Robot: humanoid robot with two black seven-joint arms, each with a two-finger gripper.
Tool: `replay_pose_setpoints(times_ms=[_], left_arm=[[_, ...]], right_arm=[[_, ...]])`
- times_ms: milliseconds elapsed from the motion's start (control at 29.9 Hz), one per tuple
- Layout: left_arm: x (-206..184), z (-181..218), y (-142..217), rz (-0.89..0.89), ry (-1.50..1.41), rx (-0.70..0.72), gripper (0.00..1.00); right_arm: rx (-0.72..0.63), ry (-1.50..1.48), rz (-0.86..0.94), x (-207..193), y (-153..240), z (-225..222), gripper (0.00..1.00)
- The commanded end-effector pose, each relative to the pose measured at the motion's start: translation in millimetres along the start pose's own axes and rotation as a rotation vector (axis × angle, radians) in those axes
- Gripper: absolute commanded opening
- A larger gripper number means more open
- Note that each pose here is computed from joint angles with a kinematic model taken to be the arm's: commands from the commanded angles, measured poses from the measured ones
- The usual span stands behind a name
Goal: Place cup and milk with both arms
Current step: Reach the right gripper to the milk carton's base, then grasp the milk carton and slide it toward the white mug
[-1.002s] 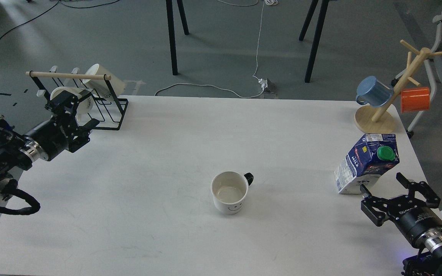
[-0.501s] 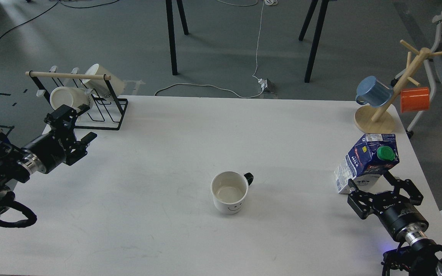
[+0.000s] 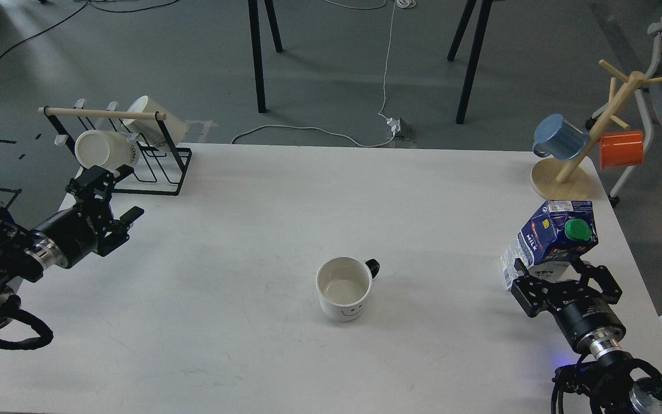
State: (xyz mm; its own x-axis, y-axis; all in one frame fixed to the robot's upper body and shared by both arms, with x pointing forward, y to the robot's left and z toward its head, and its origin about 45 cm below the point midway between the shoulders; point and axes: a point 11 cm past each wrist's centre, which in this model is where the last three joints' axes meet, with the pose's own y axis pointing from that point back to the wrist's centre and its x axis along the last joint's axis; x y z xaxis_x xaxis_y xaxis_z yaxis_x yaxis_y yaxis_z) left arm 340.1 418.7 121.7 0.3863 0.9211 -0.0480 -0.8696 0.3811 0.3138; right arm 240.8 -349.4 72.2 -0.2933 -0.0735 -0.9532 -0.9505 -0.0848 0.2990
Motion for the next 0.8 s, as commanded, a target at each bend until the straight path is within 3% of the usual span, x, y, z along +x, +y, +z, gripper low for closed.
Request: replay_pose_setpoints(times_ms=[0, 134, 301, 568, 768], left_arm=[[-2.1, -1.2, -1.2, -0.004, 0.003, 0.0, 0.99], [-3.6, -4.1, -0.9, -0.006, 0.007, 0.005, 0.99], [-4.9, -9.5, 1.5, -0.006, 0.013, 0.015, 0.99], [-5.3, -11.3, 2.3, -0.007, 0.013, 0.02, 0.99], [-5.9, -12.2, 2.3, -0.007, 0.014, 0.021, 0.99]], right_arm=[[-0.002, -0.007, 0.0, 1.1, -0.4, 3.0, 0.94], [-0.002, -0.005, 0.002, 2.2, 0.6, 3.1, 0.62], [0.023, -0.005, 0.001, 1.8, 0.4, 0.1, 0.47], [0.002, -0.014, -0.008, -0.2, 0.7, 9.1, 0.38], [-0.127, 0.004, -0.091, -21.6, 2.4, 52.4, 0.38]])
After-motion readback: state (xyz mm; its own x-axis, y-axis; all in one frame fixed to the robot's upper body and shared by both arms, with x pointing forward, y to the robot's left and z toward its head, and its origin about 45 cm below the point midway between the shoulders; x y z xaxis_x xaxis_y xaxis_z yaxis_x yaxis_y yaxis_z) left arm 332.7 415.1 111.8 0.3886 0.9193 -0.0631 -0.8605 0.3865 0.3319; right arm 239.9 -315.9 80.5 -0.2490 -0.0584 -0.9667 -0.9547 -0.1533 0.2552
